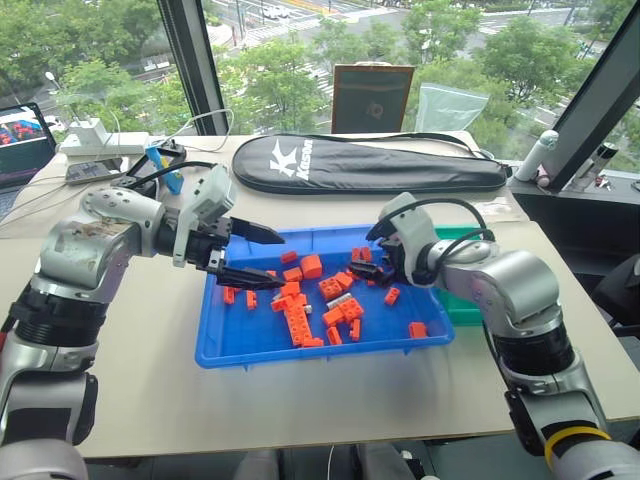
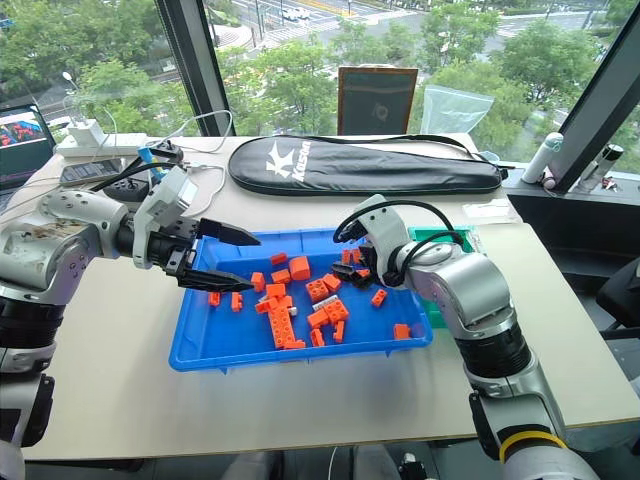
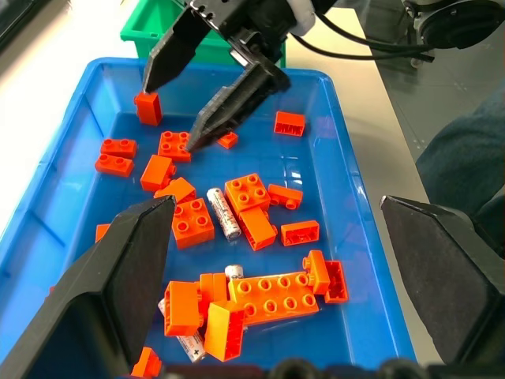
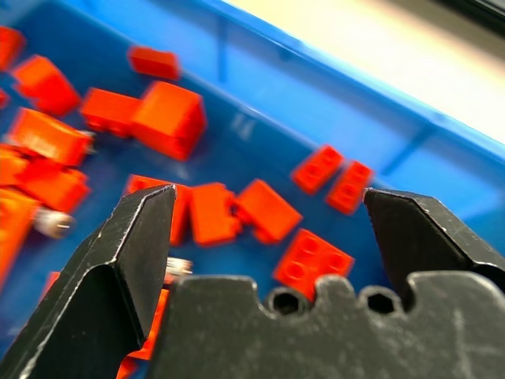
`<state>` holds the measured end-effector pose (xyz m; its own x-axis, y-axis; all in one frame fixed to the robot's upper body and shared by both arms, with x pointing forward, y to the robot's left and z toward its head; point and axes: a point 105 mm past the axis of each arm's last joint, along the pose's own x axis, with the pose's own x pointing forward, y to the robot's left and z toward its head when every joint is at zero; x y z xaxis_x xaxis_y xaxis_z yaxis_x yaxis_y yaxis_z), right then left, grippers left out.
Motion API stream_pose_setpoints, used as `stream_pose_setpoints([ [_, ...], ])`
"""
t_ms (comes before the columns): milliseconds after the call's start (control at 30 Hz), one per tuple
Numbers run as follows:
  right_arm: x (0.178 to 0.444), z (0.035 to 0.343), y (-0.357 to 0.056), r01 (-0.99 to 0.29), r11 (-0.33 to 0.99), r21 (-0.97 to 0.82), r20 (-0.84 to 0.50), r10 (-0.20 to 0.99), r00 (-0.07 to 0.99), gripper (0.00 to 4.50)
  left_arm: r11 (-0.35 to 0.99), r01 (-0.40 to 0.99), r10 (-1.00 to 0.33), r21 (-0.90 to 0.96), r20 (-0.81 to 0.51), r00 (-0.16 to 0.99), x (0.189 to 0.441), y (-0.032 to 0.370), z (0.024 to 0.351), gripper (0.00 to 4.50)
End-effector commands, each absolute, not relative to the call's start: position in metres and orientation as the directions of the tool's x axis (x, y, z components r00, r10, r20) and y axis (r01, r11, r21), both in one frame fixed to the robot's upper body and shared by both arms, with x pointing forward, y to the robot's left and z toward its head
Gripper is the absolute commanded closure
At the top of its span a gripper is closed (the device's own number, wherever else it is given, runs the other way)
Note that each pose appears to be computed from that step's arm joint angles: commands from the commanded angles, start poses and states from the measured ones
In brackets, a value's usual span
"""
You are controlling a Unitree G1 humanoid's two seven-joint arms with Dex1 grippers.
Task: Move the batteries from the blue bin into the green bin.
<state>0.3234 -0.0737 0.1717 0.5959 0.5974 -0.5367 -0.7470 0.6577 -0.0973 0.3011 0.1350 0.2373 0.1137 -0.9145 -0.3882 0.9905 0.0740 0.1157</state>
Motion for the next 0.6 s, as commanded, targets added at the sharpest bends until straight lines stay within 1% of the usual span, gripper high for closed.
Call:
stream_pose_setpoints([
  [33, 0.310, 0.156, -0.063, -0.788, 0.611, -0.082, -0.614, 0.592, 0.522, 0.04, 0.059, 0.984, -0.912, 0.166, -0.393, 0.120, 0.301, 0.134, 0.244, 0.00],
  [300, 0.309, 0.134, -0.063, -0.755, 0.654, -0.037, -0.667, 0.547, 0.507, 0.04, 0.061, 0.983, -0.912, 0.172, -0.391, 0.125, 0.300, 0.134, 0.247, 0.00],
  [600, 0.310, 0.126, -0.068, -0.748, 0.662, -0.052, -0.690, 0.518, 0.506, 0.04, 0.063, 0.983, -0.911, 0.173, -0.392, 0.128, 0.299, 0.134, 0.247, 0.00],
])
